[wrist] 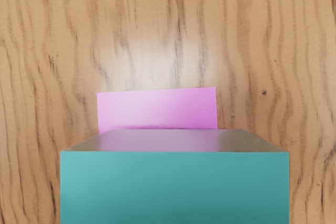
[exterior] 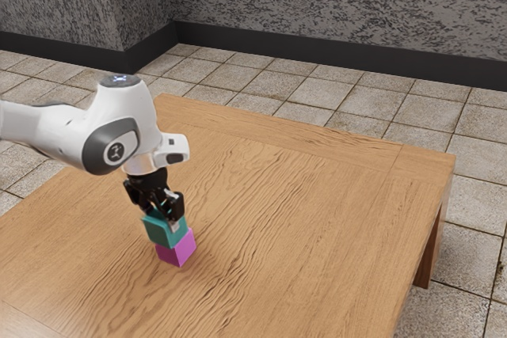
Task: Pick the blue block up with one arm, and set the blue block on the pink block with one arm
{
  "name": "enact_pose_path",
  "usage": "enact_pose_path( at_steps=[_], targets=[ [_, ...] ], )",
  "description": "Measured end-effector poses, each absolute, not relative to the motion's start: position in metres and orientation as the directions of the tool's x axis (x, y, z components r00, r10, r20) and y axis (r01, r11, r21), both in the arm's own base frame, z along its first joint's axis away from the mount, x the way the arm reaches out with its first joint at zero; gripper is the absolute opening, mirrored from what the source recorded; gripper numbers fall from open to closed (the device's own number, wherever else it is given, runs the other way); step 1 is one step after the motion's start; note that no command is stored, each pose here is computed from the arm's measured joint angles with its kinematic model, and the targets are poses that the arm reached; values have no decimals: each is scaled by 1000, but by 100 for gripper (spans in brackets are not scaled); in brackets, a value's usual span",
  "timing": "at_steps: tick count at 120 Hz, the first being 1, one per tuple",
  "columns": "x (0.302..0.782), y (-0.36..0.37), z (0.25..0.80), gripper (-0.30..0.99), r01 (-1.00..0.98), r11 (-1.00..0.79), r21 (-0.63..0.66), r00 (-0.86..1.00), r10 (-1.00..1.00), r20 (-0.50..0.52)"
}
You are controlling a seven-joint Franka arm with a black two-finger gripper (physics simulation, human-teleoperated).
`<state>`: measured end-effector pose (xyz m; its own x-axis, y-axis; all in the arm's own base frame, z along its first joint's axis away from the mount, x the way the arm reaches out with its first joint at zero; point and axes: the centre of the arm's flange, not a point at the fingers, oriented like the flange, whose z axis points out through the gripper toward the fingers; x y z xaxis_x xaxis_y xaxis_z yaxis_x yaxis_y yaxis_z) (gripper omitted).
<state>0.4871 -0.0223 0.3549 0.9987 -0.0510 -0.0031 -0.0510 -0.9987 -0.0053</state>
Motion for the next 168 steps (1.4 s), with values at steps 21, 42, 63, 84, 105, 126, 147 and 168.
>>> enact_pose_path(
  at_steps=[21, 42, 63, 84, 105, 126, 147, 168],
  targets=[
    [487, -22, 361, 30, -42, -999, 7, 999, -42, 10],
    [484, -14, 369, 28, -20, -1000, 10, 1000, -20, 16],
    [477, -4, 369, 27, 6, -1000, 11, 1000, 6, 10],
    [481, -2, 357, 27, 19, -1000, 4, 1000, 19, -12],
    [483, -4, 358, 26, 23, -1000, 2, 1000, 23, -7],
    [488, -5, 361, 25, 28, -1000, 0, 1000, 28, 1],
    [491, -13, 358, 25, 14, -1000, -10, 1000, 14, -5],
    [497, -12, 361, 24, 12, -1000, -23, 1000, 12, -4]
  ],
)
